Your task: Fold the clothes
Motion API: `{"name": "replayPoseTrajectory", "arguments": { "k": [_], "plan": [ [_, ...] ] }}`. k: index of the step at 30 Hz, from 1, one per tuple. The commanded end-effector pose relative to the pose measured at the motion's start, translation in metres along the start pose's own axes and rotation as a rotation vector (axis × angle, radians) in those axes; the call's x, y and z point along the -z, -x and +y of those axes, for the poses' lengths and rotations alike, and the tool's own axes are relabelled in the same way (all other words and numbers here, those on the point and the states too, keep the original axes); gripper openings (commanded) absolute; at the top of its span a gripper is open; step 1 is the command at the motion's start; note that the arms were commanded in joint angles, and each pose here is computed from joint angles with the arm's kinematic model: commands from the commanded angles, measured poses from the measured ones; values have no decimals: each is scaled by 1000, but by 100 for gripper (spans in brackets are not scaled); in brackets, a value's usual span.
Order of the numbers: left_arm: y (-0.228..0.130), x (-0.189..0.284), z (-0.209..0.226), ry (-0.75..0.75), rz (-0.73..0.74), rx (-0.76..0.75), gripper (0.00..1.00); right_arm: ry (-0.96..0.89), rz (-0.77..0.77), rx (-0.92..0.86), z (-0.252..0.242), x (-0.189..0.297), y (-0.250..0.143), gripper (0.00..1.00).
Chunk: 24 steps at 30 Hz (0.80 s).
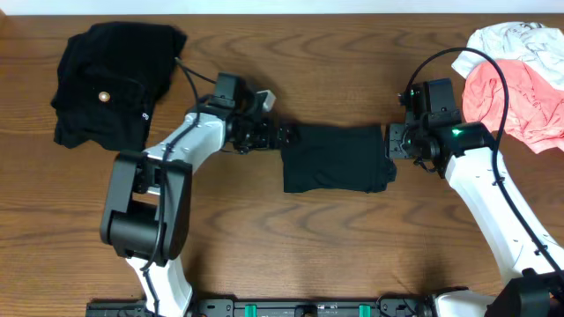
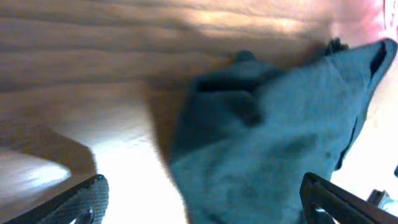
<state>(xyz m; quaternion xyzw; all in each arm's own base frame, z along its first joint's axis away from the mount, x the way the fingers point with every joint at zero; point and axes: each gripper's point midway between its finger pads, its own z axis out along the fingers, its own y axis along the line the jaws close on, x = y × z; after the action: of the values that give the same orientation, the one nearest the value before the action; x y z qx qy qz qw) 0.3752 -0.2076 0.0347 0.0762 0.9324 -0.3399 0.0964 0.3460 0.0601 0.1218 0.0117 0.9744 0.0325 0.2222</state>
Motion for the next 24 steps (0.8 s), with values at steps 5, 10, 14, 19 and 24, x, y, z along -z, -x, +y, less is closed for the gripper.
{"name": "replayPoseTrajectory", "arguments": {
  "k": [5, 10, 14, 19, 24],
  "plan": [
    [-21, -24, -2, -44, 84, 18, 98, 4, -13, -5, -1, 4, 5, 55],
    [-22, -24, -7, -76, 95, 62, 98, 4, -12, -5, -1, 4, 4, 55],
    [-30, -25, -29, -177, 133, 58, 98, 4, -12, -5, -1, 4, 5, 55],
    [-42, -36, -42, -181, 176, 52, 98, 4, -10, -5, -1, 4, 4, 55],
    [-50, -54, -34, -142, 207, 138, 97, 4, -10, -5, -1, 4, 4, 55]
  ]
}}
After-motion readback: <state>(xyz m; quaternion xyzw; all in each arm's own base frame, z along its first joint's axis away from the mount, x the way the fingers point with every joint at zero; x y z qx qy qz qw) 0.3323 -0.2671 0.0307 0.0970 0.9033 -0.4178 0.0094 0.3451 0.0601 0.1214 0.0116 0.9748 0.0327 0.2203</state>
